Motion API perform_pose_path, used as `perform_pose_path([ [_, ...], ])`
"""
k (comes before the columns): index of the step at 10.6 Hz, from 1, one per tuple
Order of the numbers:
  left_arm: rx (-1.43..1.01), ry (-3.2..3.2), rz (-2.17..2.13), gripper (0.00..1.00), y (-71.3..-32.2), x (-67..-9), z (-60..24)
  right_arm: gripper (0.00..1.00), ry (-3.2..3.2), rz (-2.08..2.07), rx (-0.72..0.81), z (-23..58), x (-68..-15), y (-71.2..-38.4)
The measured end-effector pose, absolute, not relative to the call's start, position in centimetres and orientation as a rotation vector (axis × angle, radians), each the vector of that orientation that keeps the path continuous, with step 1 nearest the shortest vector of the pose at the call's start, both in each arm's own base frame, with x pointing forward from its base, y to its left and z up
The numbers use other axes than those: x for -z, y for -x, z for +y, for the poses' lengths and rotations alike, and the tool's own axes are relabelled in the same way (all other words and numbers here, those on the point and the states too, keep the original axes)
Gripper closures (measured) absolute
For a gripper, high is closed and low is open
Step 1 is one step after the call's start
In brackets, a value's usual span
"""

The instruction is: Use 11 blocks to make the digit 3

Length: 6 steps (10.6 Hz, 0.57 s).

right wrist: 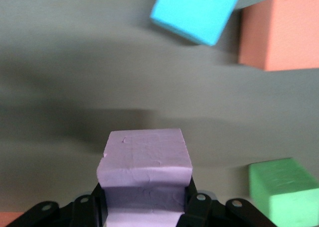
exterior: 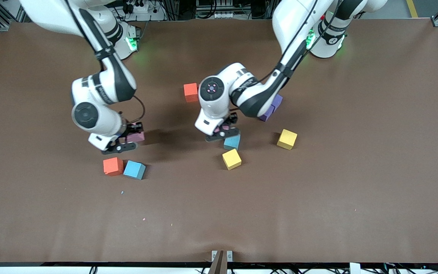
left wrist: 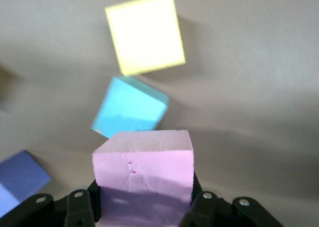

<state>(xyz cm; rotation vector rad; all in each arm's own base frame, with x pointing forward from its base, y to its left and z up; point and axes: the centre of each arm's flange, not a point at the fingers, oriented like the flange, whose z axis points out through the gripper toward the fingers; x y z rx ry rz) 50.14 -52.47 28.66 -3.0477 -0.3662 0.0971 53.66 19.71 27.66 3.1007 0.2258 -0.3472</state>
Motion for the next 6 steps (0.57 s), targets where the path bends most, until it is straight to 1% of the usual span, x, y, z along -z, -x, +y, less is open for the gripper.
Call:
perform_pose_path([
  [2,-0.089,3.004,-0.469,0.38,-51.1,-30.0,-51.0,0.41,-3.094,0.127,0.342,25.0,-27.6,-51.6],
  [4,-0.079,2.980,-0.564,0.38,-51.9,-30.1,-50.1,0.41,-3.085,0.037,0.336,30.4,-27.5,-49.0],
  [6,-0.076,2.970,-0.623,0.38,-53.6,-30.3,-48.3,0.41,-3.082,-0.010,0.319,34.8,-27.0,-46.6],
])
